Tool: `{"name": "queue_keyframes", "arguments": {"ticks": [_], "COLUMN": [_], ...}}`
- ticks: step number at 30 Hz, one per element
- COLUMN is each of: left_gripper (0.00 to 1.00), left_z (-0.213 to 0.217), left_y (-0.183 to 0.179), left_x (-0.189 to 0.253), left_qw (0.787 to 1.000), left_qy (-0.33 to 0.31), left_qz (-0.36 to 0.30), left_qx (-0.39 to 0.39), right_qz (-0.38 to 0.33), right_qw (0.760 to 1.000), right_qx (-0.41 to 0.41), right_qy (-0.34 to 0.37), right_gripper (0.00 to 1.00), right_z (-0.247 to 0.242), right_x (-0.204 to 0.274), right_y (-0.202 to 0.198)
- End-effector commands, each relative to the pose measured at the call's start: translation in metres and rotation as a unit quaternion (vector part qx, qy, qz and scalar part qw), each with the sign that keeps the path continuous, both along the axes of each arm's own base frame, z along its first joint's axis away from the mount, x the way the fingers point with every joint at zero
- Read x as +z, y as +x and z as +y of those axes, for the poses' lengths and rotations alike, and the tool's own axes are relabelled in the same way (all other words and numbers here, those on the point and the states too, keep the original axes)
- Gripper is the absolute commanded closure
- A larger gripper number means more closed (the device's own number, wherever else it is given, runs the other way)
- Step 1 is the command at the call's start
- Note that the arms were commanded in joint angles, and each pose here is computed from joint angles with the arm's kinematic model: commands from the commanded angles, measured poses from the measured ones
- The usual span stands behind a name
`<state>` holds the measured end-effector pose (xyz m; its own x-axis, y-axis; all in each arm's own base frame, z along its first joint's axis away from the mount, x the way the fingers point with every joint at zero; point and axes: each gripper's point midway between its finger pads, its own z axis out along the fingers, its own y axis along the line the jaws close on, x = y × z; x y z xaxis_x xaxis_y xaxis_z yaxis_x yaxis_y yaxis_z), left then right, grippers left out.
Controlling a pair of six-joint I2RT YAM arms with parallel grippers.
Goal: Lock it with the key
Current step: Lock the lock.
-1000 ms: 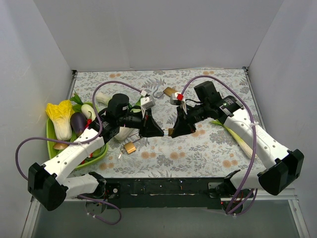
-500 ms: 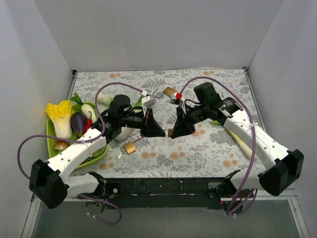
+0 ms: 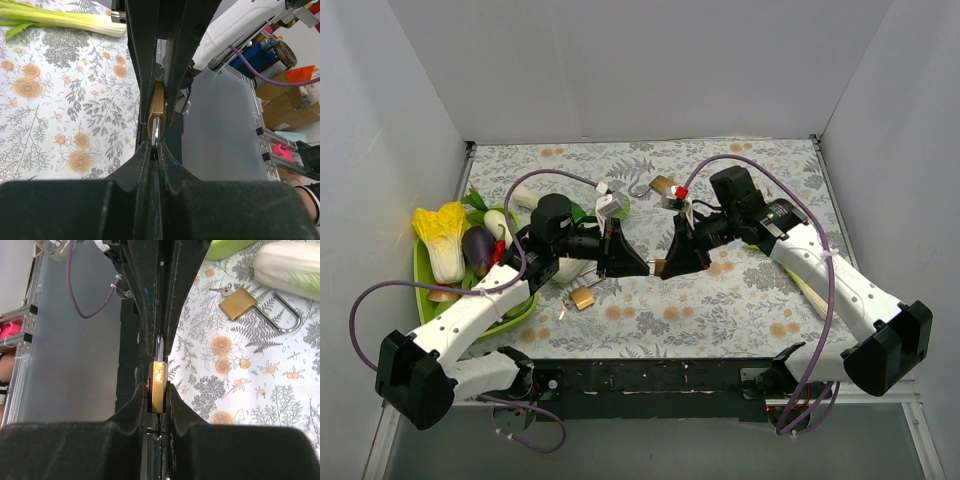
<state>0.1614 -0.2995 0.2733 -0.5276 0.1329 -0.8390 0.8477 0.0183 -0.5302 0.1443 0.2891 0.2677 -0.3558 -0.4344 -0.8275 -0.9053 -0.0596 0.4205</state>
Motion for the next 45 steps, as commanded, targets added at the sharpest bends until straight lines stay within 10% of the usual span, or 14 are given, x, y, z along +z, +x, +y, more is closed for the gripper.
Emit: {"name": "queue_keyframes", "arguments": {"ticks": [1,24,35,45], "left_gripper": [1.0,0.59,0.62,0.98], "left_z": [0.009,0.014,0.004,0.003], "left_y": [-0.001,0.0,0.009,0.011], "left_x": [0.031,0.041,0.044,0.047], "left_qw": [0.994,0.996,0.997,0.997], "left_qy": [-0.043,-0.046,-0.049,-0.055], "left_qz": [-0.096,-0.072,-0.065,-0.056], "left_qx": [0.002,-0.031,-0.01,-0.005], "right_qz": [-0.06,-0.041,-0.042,-0.045], "right_qw": [0.994,0.993,0.993,0.993], "right_qx": [0.047,0.034,0.032,0.029], "right_qy": [0.085,0.103,0.108,0.106], "right_gripper": [0.99,0.99,0.99,0.99], "right_z": [0.009,-0.002,0.006,0.007], "right_x": [0.027,0.031,0.035,0.034], "right_y": [-0.002,-0.004,-0.002,-0.001]}}
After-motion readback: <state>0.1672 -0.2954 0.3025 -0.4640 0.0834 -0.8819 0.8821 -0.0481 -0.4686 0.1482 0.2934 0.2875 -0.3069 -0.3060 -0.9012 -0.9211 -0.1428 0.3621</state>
